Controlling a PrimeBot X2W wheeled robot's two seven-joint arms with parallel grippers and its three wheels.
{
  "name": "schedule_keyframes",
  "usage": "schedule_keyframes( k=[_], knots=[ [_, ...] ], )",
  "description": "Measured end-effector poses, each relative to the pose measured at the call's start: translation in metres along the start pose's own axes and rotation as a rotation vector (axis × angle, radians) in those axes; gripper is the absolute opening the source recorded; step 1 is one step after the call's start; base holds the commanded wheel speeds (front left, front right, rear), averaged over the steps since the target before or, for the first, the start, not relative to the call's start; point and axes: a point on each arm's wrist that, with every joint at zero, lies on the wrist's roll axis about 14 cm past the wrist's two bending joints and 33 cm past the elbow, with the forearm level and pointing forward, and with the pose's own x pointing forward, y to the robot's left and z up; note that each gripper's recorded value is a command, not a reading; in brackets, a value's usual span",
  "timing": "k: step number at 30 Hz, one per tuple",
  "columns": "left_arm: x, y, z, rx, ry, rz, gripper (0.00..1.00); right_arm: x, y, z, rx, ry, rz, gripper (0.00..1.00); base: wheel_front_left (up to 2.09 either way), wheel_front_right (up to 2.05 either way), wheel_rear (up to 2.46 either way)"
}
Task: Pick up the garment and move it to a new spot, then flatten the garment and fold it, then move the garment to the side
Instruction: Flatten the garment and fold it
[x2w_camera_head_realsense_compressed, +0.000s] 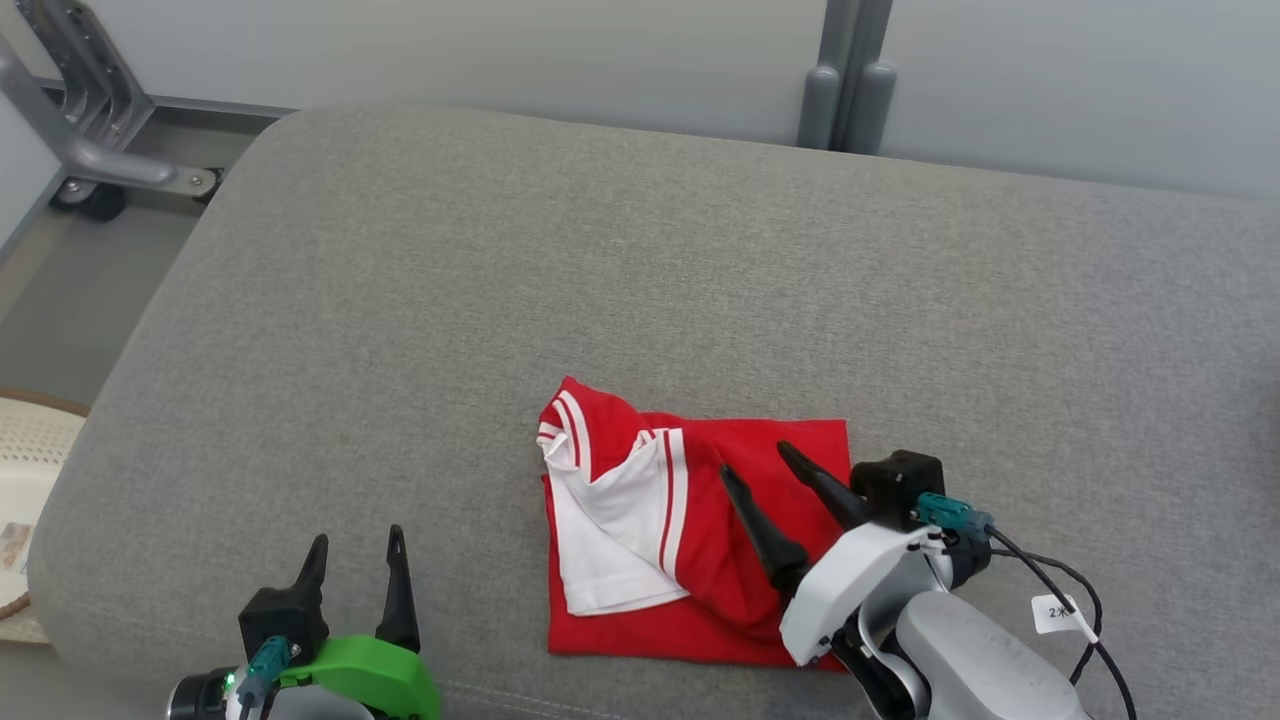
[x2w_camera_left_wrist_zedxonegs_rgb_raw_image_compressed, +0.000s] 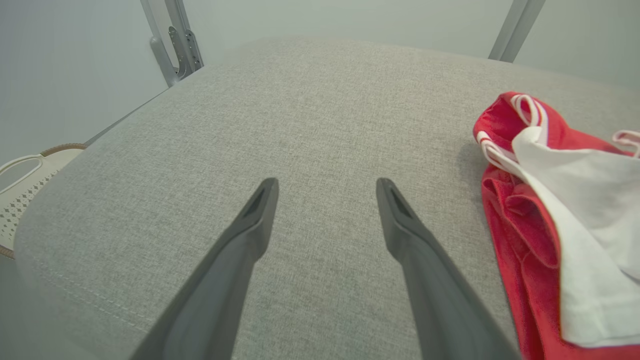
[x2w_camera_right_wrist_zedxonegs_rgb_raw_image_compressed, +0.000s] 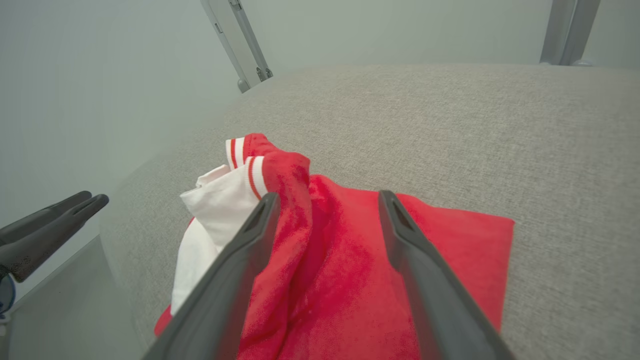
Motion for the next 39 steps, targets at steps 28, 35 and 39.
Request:
schedule_keyframes(
  k=[28,35,39],
  knots=[
    [-0.010,0.016,-0.002,-0.025,0.003,0.060,1.00,-0.009,0.122,-0.057,-0.073,0.235,0.459,1.00,0.00,0.00,0.00],
    [-0.007,0.011,-0.002,-0.017,0.001,0.043,1.00,-0.005,0.071,-0.030,-0.058,0.183,0.326,1.00,0.00,0.00,0.00],
    [-0.003,0.002,0.000,-0.008,-0.006,0.017,1.00,-0.003,0.019,0.007,-0.068,0.063,0.152,1.00,0.00,0.00,0.00]
  ],
)
